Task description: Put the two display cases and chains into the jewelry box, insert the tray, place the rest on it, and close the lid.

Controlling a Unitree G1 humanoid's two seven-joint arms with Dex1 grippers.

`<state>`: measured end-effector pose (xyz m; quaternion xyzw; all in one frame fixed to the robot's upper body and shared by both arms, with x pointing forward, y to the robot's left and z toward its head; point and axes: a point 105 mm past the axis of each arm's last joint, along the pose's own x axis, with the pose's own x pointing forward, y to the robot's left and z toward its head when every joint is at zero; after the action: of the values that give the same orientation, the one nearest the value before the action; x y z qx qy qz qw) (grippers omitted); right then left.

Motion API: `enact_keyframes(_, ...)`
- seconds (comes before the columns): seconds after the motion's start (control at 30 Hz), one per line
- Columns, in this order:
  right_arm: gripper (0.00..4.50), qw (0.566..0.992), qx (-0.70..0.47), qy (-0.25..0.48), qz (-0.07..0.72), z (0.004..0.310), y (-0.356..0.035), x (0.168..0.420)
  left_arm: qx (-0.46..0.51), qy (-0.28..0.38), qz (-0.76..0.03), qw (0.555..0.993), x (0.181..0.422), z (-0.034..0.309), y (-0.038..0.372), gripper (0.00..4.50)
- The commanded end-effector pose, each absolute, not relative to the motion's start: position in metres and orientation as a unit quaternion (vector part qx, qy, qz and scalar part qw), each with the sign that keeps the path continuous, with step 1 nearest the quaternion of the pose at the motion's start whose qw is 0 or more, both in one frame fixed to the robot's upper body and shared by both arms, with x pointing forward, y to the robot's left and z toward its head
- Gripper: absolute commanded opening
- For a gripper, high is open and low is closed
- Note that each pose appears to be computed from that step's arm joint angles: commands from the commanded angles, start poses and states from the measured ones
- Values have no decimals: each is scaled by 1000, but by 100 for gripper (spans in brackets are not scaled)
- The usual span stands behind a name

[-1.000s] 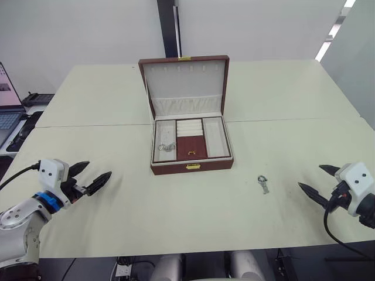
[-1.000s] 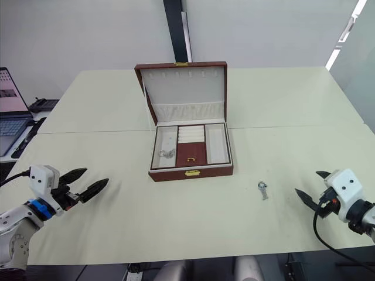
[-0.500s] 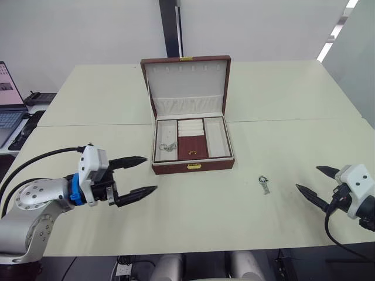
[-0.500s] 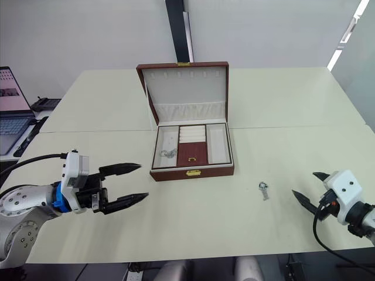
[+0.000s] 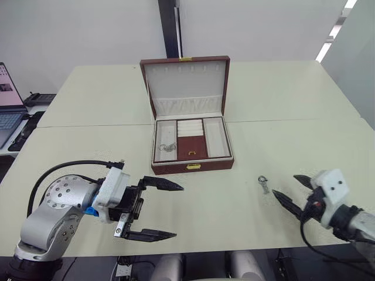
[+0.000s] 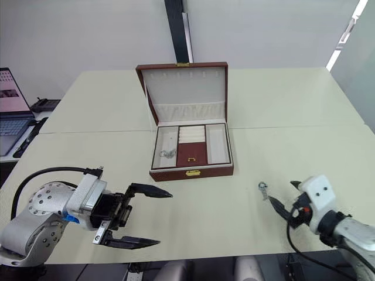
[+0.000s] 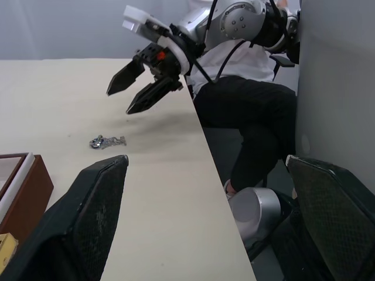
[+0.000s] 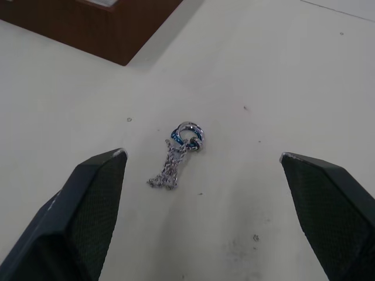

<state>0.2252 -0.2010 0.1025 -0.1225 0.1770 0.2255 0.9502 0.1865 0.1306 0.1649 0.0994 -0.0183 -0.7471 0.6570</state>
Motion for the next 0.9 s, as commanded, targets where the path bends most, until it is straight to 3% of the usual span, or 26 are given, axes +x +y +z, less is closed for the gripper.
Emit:
enact_keyframes(0.03, 444, 949, -141, 177, 220, 99, -192, 228, 114, -29, -750, 651, 186, 165, 130, 450)
enact_keyframes(0.4, 444, 954, -121, 202, 186, 78, -179, 247, 113, -32, -735, 668, 194, 165, 129, 450)
enact_keyframes(0.5, 382, 956, -100, 219, 167, 73, -181, 248, 112, -30, -735, 668, 194, 164, 130, 450)
enact_keyframes(0.67, 219, 951, -107, 239, 163, 65, -184, 242, 112, -32, -733, 670, 198, 162, 133, 450)
enact_keyframes(0.9, 61, 947, -144, 226, 178, 67, -181, 239, 114, -39, -732, 671, 202, 160, 132, 450)
